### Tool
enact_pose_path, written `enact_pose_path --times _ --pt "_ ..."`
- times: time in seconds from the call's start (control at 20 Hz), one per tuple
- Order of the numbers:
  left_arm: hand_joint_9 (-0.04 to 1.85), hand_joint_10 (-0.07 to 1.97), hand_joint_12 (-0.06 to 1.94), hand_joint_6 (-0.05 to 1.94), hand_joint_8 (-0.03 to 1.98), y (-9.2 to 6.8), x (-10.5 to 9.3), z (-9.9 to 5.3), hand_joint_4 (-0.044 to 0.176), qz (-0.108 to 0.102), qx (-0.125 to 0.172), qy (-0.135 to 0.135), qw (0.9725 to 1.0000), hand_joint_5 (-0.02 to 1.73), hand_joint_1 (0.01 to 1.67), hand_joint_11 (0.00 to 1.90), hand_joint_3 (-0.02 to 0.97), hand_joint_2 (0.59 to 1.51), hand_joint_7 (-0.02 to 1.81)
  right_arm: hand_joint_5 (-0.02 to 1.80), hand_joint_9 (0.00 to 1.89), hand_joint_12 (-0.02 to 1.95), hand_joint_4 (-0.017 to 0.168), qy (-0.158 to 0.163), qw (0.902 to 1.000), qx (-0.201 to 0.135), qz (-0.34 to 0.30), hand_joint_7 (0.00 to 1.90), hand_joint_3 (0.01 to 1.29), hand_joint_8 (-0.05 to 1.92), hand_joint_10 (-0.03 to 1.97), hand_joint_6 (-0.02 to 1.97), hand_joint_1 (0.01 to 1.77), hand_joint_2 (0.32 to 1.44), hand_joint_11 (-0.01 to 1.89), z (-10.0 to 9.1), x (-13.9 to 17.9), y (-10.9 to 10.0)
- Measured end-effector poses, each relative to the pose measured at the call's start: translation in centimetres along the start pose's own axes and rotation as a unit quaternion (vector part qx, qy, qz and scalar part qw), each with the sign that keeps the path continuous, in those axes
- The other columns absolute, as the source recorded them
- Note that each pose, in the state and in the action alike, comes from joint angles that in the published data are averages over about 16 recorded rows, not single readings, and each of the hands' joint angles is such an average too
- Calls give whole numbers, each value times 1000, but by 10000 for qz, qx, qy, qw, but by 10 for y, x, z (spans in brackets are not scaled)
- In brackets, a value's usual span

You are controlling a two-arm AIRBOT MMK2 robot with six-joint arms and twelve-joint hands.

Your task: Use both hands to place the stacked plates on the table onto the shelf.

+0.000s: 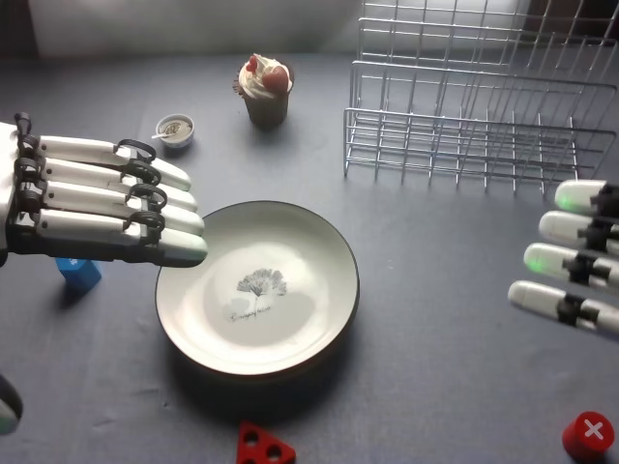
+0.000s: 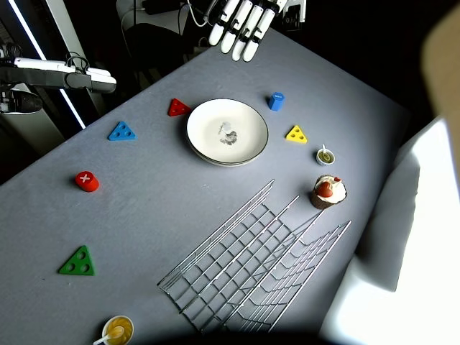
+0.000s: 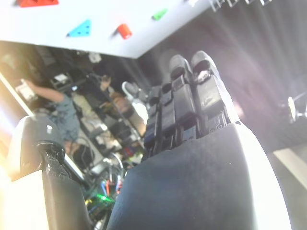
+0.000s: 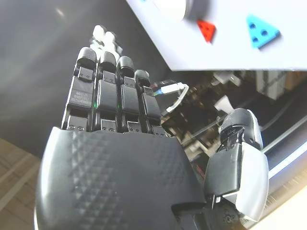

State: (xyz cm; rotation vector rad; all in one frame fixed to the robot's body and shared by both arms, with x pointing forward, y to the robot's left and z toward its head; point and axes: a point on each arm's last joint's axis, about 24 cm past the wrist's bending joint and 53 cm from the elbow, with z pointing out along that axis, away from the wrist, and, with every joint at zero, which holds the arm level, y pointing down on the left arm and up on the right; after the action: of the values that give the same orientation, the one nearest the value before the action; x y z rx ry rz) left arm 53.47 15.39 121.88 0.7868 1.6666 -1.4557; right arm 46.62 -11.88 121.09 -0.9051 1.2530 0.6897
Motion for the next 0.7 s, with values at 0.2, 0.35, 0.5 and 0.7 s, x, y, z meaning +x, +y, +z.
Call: enact_pose_path --times 0.2,0.35,0.5,0.7 --pt "189 2 136 4 -4 0 0 0 -2 -2 2 -9 10000 131 28 96 -7 968 190 289 355 116 1 28 9997 193 140 355 26 16 11 21 22 932 295 1 1 -9" --pt "193 1 132 4 -6 0 -1 0 -2 -4 7 -20 10000 134 28 102 -10 969 193 288 352 105 1 105 9987 417 282 352 24 14 8 19 21 933 298 2 5 -20" --pt "196 -2 113 1 -10 -1 -4 -1 -2 -24 22 -84 10000 135 25 106 -17 971 197 289 350 73 1 179 9962 683 503 351 16 8 -3 15 21 936 306 5 8 -31" --pt "198 0 105 6 -10 -1 -8 -2 -3 -42 36 -152 9999 136 25 113 -15 971 198 289 345 65 1 253 9887 1103 982 348 16 6 -5 13 20 936 307 9 11 -48"
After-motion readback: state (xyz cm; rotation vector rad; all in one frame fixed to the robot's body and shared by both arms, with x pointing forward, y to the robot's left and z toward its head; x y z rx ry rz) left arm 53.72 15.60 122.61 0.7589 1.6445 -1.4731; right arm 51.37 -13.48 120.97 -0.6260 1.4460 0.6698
